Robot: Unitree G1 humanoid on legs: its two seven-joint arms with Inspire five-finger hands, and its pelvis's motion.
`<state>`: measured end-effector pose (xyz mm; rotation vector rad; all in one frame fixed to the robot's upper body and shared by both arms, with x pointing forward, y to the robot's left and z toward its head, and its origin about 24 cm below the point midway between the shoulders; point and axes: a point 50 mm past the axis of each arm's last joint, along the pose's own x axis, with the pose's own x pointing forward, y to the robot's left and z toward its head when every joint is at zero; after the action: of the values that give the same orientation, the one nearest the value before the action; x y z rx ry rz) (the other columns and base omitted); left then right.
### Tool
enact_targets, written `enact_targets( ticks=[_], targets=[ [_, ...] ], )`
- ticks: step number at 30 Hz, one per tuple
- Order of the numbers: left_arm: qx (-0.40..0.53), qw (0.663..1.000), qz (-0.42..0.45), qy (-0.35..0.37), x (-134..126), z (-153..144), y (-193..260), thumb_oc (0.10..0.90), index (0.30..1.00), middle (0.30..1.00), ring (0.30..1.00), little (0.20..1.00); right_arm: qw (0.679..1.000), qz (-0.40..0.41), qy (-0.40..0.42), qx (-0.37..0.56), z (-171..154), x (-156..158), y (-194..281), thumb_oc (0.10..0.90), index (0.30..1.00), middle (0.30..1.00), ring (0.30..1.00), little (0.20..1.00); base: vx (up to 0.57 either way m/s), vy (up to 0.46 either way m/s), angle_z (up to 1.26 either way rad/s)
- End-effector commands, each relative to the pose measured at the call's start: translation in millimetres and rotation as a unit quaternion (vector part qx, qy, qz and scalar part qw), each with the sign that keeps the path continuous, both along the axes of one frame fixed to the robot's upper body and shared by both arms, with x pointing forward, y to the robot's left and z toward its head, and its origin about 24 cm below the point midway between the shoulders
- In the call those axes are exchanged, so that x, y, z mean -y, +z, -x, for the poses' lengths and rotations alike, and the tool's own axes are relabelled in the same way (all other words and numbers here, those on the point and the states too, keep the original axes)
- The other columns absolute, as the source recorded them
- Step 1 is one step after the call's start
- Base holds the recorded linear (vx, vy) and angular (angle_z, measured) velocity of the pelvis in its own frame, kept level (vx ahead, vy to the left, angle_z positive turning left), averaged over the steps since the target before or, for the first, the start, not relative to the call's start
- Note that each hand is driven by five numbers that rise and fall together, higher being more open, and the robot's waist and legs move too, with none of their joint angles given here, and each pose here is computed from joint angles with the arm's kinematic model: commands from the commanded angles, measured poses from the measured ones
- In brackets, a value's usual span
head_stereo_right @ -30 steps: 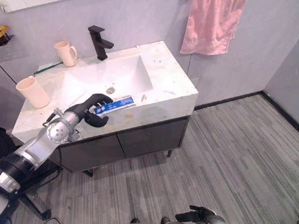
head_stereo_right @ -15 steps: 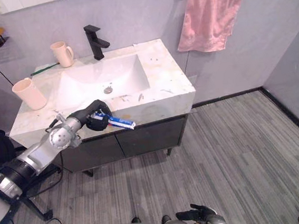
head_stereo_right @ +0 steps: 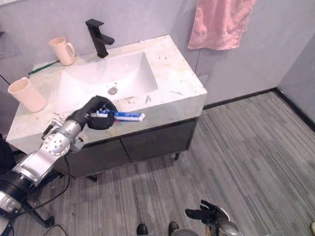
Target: Organize the bathroom.
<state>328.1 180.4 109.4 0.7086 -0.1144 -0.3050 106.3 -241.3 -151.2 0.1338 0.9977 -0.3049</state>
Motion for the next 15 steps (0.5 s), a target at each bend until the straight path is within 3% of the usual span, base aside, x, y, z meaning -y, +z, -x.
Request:
enact_targets(
  ticks=[1, 7, 9, 10, 12, 13, 14, 15],
  targets=[
    [0.237, 0.958, 0.161, 0.002, -11, -2, 111, 0.4, 0.3, 0.3, 0.3, 0.3, 0.994, 0.042, -0.07, 0.073, -7, 21, 13, 0.8, 0.9, 0.9, 0.9, 0.9, -0.1, 0.069, -0.14],
    [0.265, 0.935, 0.236, -0.007, -15, 8, 126, 0.4, 0.3, 0.3, 0.3, 0.3, 0.954, 0.158, -0.204, 0.155, -6, 51, 37, 0.8, 0.9, 0.9, 0.9, 0.9, -0.09, 0.067, -0.13],
    [0.265, 0.918, 0.293, -0.019, -9, 14, 127, 0.4, 0.3, 0.3, 0.3, 0.3, 0.893, 0.267, -0.266, 0.245, -26, 63, 74, 0.8, 0.9, 0.9, 0.9, 0.9, -0.14, 0.093, -0.17],
    [0.266, 0.914, 0.305, -0.02, -8, 15, 128, 0.4, 0.3, 0.3, 0.3, 0.3, 0.879, 0.283, -0.279, 0.263, -30, 64, 82, 0.8, 0.9, 0.9, 0.9, 0.9, -0.11, 0.071, -0.26],
    [0.26, 0.903, 0.343, -0.024, -4, 19, 126, 0.4, 0.3, 0.3, 0.3, 0.3, 0.802, 0.357, -0.322, 0.355, -45, 70, 126, 0.8, 0.9, 0.9, 0.9, 0.9, -0.09, 0.065, -0.28],
    [0.256, 0.899, 0.354, -0.025, -3, 20, 125, 0.4, 0.3, 0.3, 0.3, 0.3, 0.787, 0.367, -0.327, 0.373, -50, 71, 138, 0.8, 0.9, 0.9, 0.9, 0.9, -0.09, 0.083, -0.2],
    [0.249, 0.89, 0.38, -0.026, -2, 23, 124, 0.4, 0.3, 0.3, 0.3, 0.3, 0.73, 0.413, -0.326, 0.437, -57, 73, 171, 0.8, 0.9, 0.9, 0.9, 0.9, -0.07, 0.072, -0.11],
    [0.245, 0.888, 0.388, -0.029, -2, 24, 123, 0.4, 0.3, 0.3, 0.3, 0.3, 0.707, 0.427, -0.324, 0.461, -58, 73, 183, 0.8, 0.9, 0.9, 0.9, 0.9, -0.09, 0.089, -0.11]
  ],
)
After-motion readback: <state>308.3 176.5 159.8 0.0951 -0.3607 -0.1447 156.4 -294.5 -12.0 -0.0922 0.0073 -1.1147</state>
